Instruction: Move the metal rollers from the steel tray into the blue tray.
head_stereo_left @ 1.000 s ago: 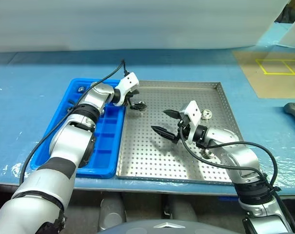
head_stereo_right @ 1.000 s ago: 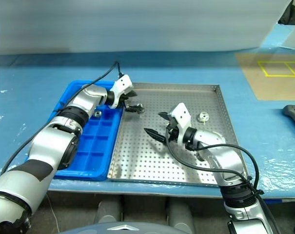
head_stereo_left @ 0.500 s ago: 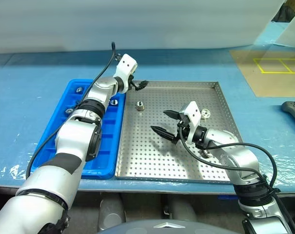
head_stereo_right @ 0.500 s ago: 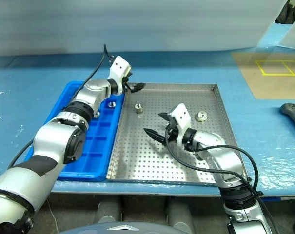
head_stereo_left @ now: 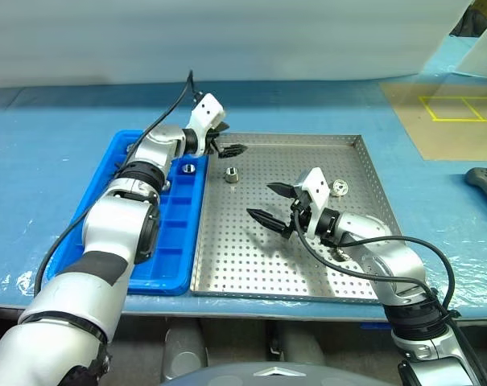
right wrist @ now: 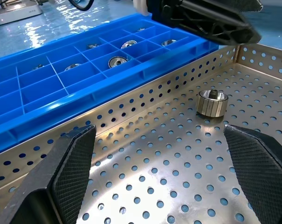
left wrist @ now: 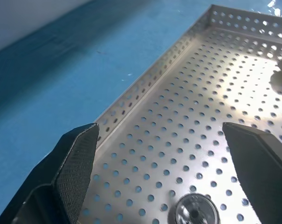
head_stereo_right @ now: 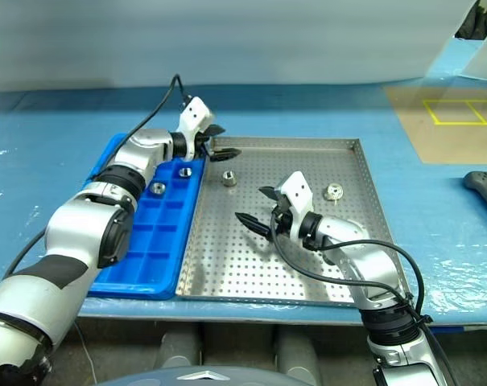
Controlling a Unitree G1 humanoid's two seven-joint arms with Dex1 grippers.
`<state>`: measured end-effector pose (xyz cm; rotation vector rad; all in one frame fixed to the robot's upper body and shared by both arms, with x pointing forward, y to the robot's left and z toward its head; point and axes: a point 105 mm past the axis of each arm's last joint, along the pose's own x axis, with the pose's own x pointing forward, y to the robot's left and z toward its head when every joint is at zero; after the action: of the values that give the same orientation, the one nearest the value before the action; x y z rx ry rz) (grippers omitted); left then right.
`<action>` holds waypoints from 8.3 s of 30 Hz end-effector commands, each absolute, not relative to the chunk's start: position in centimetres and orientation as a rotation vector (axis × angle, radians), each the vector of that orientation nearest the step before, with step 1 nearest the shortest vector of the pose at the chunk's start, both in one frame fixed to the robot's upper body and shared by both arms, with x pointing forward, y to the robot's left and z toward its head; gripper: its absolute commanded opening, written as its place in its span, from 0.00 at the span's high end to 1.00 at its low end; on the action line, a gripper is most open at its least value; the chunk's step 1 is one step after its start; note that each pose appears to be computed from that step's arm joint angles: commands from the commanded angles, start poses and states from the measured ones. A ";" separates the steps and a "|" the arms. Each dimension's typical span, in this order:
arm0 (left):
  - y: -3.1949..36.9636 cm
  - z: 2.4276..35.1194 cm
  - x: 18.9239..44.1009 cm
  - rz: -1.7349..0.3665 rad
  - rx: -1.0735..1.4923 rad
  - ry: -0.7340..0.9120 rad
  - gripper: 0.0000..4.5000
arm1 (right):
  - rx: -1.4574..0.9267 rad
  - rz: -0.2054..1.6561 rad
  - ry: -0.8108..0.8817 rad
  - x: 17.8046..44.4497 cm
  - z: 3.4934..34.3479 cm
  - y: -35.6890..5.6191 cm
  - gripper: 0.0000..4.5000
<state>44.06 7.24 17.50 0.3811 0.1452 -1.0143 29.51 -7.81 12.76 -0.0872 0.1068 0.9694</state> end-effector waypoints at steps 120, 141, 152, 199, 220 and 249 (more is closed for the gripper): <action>6.4 15.5 44.6 -0.964 0.751 0.301 0.58 | 0.004 0.873 0.069 26.8 13.0 -6.5 0.00; 8.4 20.8 43.6 -1.096 0.581 0.181 0.58 | -0.014 0.982 0.026 28.6 14.4 -6.2 0.00; 11.0 22.2 41.8 -1.061 0.495 0.032 0.50 | -0.057 1.078 -0.027 30.0 15.7 -6.5 0.00; 9.2 19.2 42.1 -1.195 0.717 0.250 0.29 | -0.072 1.096 0.018 29.1 15.3 -7.2 0.00; 9.0 15.9 41.3 -1.284 0.847 0.367 0.29 | -0.030 1.067 0.026 28.3 14.5 -6.4 0.00; 9.6 14.6 40.6 -1.340 1.008 0.463 0.29 | 0.029 1.052 0.025 27.6 13.9 -4.9 0.00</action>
<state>40.37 9.76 13.91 0.9694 0.4912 -1.3521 28.05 -5.29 12.68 0.0294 0.0824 1.0347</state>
